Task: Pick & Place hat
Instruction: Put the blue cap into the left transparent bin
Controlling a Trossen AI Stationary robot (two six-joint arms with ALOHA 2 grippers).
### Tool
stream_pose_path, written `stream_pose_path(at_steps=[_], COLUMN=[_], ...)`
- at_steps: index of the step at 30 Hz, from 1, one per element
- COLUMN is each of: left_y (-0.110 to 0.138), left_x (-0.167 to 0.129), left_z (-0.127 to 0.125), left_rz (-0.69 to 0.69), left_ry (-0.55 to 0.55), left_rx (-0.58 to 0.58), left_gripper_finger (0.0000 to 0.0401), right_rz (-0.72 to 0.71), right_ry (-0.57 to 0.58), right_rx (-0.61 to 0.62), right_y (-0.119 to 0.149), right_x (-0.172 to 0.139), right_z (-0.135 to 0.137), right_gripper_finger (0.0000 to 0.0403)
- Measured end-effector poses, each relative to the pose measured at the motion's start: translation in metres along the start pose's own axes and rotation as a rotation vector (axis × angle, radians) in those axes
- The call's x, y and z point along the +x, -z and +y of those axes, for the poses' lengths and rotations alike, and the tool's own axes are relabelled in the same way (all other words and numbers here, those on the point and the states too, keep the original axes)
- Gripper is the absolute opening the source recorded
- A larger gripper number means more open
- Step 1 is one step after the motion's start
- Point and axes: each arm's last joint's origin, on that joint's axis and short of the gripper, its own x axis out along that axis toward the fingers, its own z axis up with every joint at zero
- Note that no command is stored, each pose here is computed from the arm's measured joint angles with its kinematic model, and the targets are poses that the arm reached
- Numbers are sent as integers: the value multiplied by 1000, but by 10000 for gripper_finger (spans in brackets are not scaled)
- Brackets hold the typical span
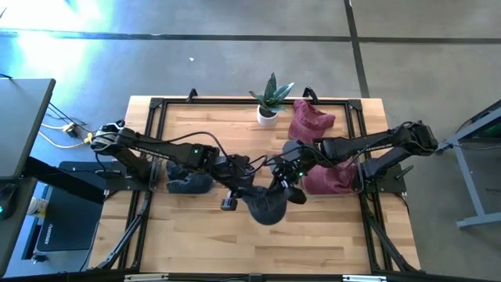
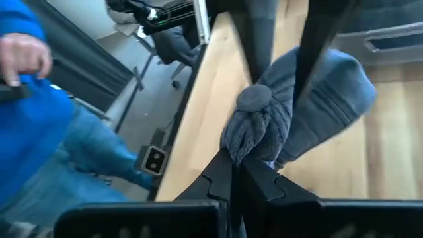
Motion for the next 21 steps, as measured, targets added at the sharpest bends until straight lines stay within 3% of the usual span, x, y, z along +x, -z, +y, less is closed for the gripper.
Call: stream_pose_path(at_steps=[7,15,21], left_y=[5,7,4], left_x=[-3,-4,-5], left_z=[6,7,4], left_rz=[52,58,19], left_ry=[142,305,396], left_rx=[-11,63,99], left_gripper_finger=[11,9,2], right_rz=[-1,-86,-107], right_ry=[-62,-104,-87], right_rx=[9,4,18], right_y=[-2,-10,-11], right_x=[-5,-36,-42], right_z=[5,24,27], right_gripper_finger=[10,5,6])
